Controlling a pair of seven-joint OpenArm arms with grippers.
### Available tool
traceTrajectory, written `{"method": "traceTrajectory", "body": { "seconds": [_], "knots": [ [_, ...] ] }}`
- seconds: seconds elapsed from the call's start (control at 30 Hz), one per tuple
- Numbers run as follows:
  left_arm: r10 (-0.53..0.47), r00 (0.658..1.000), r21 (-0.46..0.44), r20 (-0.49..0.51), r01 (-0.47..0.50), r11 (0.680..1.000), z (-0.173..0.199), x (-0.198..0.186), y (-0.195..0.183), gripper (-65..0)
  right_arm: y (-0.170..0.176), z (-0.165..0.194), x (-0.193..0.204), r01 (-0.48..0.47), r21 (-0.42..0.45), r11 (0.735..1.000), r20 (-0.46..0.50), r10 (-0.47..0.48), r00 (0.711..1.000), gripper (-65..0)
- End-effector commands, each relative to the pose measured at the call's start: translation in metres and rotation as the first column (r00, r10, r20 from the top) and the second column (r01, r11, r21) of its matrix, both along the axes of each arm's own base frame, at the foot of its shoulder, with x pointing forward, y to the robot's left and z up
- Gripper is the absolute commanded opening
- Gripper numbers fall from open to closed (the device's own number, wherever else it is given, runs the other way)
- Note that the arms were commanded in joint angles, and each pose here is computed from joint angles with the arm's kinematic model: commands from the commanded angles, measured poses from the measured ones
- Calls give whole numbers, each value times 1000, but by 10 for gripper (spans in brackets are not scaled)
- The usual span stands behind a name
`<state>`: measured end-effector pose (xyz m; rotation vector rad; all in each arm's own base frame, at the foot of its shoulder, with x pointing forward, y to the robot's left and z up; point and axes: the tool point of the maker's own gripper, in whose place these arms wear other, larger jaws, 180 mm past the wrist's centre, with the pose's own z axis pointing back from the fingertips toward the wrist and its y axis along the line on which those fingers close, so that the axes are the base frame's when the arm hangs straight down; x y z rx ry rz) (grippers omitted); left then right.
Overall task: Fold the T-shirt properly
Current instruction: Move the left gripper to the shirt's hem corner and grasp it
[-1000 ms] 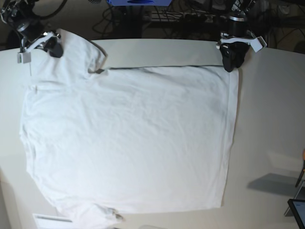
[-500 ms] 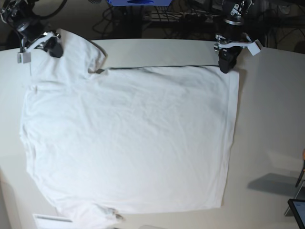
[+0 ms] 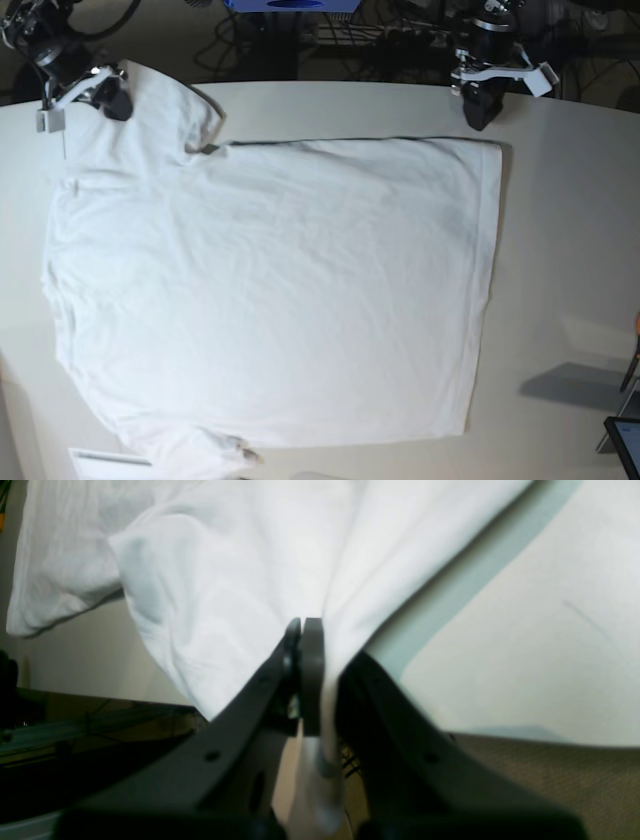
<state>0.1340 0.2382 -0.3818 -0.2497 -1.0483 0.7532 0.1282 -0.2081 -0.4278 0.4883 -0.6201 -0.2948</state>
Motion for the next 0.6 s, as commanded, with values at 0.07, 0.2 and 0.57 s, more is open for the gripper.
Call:
{"method": "traceTrajectory", "body": {
  "seconds": [0.07,0.2,0.57],
  "knots": [
    [36,999,58,9,-37,998,23,-13,27,-459,-5,-23,-36,-49,-49,998,-187,39,981,-647],
    [41,999,80,-31,-38,996,43,-17,51,-459,-5,-23,-35,-49,-49,998,-186,39,982,-647],
    [94,986,-162,-138,-116,980,35,1,74,-452,-4,-23,-35,-48,-47,998,-186,39,982,-647]
  ]
}}
